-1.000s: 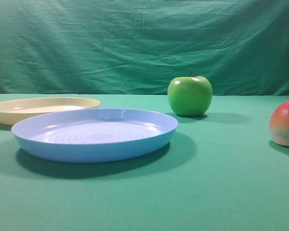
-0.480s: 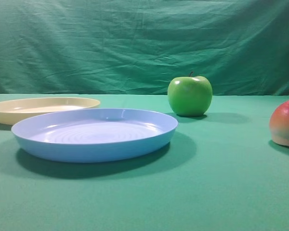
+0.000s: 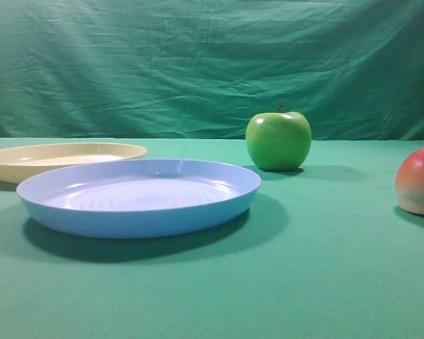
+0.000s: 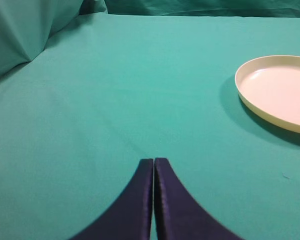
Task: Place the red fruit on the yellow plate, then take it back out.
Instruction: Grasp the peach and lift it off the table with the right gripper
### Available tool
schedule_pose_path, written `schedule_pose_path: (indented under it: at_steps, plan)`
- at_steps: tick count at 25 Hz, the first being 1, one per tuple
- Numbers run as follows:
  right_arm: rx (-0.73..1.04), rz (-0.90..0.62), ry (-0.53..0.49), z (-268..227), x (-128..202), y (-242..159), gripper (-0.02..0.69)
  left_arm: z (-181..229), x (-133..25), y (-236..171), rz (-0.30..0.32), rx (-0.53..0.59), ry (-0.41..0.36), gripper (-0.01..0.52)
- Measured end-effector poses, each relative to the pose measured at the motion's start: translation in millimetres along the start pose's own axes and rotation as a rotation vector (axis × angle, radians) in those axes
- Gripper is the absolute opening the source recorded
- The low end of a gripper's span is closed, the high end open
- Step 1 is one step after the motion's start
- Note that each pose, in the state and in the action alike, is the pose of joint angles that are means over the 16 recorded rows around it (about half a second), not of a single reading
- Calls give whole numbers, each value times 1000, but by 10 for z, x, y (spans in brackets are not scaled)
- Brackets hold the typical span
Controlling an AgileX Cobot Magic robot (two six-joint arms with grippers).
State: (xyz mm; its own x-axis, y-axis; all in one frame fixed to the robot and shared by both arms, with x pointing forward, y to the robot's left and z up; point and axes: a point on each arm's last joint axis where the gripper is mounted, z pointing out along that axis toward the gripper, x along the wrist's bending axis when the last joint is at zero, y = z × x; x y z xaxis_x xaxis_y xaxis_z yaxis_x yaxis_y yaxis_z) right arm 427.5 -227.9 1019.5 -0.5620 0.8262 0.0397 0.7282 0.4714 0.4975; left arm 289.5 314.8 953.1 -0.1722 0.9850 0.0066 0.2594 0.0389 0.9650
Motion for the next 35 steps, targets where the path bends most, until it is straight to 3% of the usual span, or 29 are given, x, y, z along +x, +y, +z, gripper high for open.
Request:
schedule_pose_path:
  at_steps: [3,14,18,23,30,35]
  plan:
    - [34,-28,-4,173,-31,82,117,0,0,0,0,0,0,0]
    - [148,-37,4,689,-139,165,547,0,0,0,0,0,0,0]
    - [179,-30,6,847,-170,150,623,0,0,0,0,0,0,0]
    - [204,-29,4,1010,-204,130,568,0,0,0,0,0,0,0]
    - [215,-45,2,1120,-236,159,391,0,0,0,0,0,0,0]
    - [170,-57,6,1067,-254,403,279,0,0,0,0,0,0,0]
